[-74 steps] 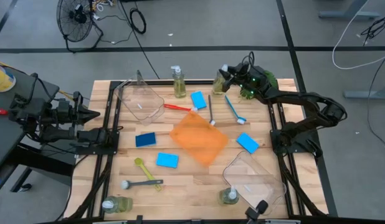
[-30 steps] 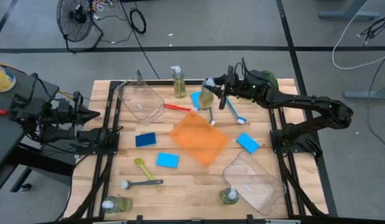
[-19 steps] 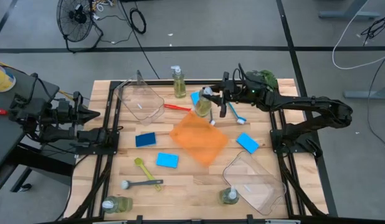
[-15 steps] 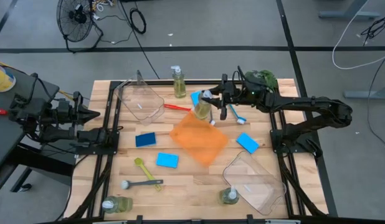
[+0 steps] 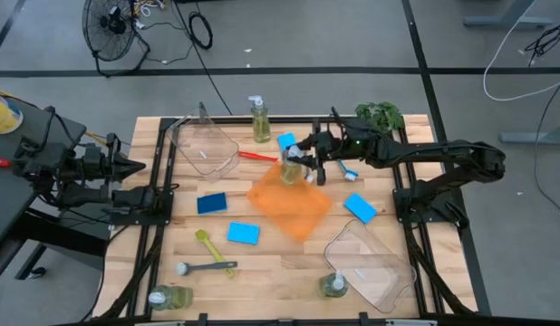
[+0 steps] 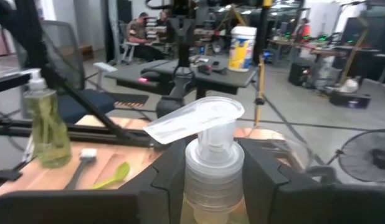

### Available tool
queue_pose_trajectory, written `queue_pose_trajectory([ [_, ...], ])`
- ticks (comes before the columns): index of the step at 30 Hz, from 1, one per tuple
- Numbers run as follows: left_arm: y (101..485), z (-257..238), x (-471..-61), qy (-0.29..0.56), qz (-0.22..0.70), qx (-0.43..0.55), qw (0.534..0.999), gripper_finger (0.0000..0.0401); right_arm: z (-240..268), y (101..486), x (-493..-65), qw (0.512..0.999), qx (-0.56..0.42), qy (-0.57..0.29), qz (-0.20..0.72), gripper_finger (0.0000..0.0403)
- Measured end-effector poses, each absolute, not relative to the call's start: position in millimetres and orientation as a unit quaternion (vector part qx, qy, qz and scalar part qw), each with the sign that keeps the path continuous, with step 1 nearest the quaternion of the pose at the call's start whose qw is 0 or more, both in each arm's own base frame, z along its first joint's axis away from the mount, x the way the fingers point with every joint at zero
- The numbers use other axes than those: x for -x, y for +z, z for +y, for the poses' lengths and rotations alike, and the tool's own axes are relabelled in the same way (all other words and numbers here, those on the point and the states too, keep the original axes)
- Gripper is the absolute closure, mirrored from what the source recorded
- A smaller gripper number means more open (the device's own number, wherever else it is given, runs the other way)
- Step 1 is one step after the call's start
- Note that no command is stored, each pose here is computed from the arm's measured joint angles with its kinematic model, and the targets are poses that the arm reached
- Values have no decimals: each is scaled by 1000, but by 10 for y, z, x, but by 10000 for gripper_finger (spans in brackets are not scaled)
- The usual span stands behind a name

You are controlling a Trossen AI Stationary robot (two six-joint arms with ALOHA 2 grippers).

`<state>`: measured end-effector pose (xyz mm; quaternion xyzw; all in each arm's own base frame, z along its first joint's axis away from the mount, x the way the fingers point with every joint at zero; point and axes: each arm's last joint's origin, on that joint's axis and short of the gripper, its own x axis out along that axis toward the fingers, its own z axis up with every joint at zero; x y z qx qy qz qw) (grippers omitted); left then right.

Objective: Pick & Place Kitchen Sink Supplies
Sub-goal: Put the yellow dish soap into the orange bin

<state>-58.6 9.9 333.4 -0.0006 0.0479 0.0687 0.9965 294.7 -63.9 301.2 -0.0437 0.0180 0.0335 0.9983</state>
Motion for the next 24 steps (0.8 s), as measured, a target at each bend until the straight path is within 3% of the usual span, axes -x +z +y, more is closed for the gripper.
queue_pose_trajectory([
  [24,3334,99,585,68,48,1,997,398,-632,2565,-3285,995,65,61,49,286],
])
